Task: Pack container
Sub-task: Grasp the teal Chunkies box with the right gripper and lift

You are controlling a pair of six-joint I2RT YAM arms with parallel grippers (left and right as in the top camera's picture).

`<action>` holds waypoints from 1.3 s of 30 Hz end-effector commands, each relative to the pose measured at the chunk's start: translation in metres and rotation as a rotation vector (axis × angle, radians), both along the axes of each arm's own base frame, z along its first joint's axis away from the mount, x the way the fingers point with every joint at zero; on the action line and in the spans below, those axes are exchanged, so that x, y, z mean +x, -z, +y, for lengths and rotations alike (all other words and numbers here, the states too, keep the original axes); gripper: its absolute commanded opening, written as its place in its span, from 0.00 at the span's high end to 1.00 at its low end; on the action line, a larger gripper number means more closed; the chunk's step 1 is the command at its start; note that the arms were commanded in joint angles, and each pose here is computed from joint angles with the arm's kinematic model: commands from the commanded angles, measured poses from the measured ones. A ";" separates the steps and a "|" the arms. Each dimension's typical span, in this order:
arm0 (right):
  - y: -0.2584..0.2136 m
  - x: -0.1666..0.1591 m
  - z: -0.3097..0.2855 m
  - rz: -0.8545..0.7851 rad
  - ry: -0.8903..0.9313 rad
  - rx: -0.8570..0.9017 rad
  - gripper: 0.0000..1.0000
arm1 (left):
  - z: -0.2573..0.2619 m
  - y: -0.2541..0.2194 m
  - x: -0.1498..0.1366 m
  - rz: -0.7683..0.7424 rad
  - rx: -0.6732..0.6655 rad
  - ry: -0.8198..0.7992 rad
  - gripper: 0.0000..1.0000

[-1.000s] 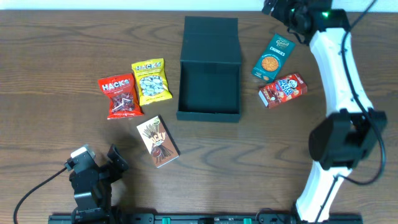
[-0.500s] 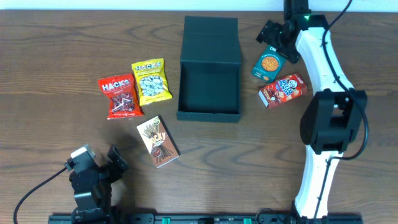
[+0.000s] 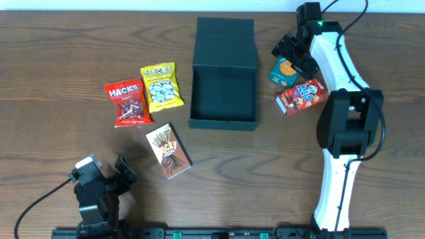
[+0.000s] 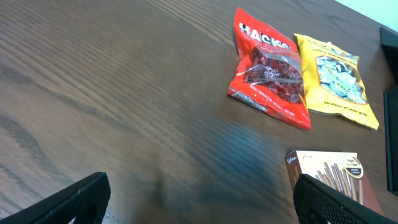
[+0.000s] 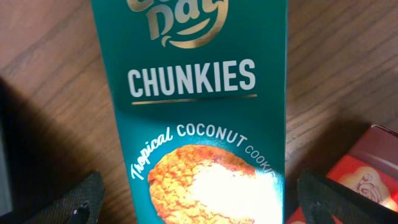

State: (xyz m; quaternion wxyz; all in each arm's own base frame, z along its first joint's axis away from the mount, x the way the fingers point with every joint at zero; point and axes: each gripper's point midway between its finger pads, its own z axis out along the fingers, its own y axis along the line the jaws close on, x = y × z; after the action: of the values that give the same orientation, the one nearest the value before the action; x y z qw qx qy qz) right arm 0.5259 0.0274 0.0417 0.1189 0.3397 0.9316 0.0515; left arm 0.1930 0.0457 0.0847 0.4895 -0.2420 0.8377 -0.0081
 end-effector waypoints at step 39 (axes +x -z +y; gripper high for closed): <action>0.015 0.012 -0.004 -0.021 -0.045 -0.054 0.14 | -0.001 0.003 0.000 0.001 -0.010 -0.001 0.05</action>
State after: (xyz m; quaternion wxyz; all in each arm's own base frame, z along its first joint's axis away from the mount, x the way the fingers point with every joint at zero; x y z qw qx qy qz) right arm 0.5346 0.0236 0.0254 0.1285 0.3276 0.9351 0.0421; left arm 0.1930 0.0457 0.0847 0.4895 -0.2422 0.8376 -0.0082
